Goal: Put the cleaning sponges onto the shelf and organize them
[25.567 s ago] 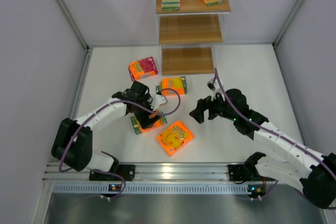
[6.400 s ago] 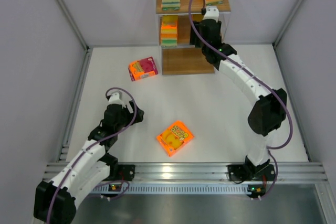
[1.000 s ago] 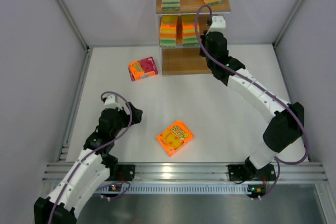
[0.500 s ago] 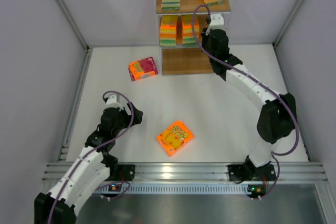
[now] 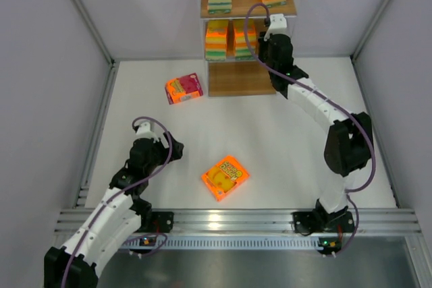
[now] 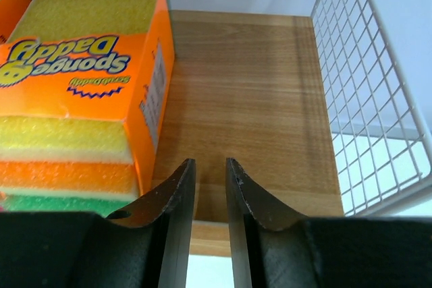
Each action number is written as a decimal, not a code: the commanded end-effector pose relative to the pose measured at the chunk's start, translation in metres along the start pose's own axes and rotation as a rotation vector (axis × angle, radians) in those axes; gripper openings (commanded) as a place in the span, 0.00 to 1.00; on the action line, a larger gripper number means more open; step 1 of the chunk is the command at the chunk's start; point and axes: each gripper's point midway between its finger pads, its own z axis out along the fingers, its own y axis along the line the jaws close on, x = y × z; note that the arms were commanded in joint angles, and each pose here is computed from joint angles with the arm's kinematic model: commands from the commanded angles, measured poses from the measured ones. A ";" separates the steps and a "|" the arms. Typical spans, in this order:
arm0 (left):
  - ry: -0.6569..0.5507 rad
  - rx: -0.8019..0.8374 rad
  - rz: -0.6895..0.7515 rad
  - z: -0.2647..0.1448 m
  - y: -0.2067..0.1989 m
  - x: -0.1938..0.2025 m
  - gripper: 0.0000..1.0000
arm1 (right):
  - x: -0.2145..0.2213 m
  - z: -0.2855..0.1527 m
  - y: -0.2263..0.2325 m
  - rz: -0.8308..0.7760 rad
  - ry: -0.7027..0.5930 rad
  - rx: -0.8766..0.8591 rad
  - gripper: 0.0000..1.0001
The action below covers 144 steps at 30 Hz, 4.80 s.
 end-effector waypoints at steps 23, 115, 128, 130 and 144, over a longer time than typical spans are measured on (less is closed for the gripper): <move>-0.037 0.001 0.004 0.001 -0.004 -0.013 0.91 | -0.025 0.038 0.003 -0.001 -0.108 -0.038 0.57; 0.332 -0.074 0.027 -0.035 -0.093 0.103 0.79 | 0.253 -0.315 0.151 0.112 0.694 -0.859 0.99; 0.304 -0.008 -0.010 -0.048 -0.083 0.097 0.81 | 0.283 -0.313 0.160 -0.020 0.769 -0.780 0.89; 0.307 -0.011 -0.009 -0.048 -0.081 0.099 0.81 | 0.287 -0.315 0.163 -0.021 0.776 -0.778 0.81; 0.250 0.022 -0.036 -0.054 -0.075 0.087 0.81 | 0.238 -0.283 0.132 0.109 0.647 -0.488 0.52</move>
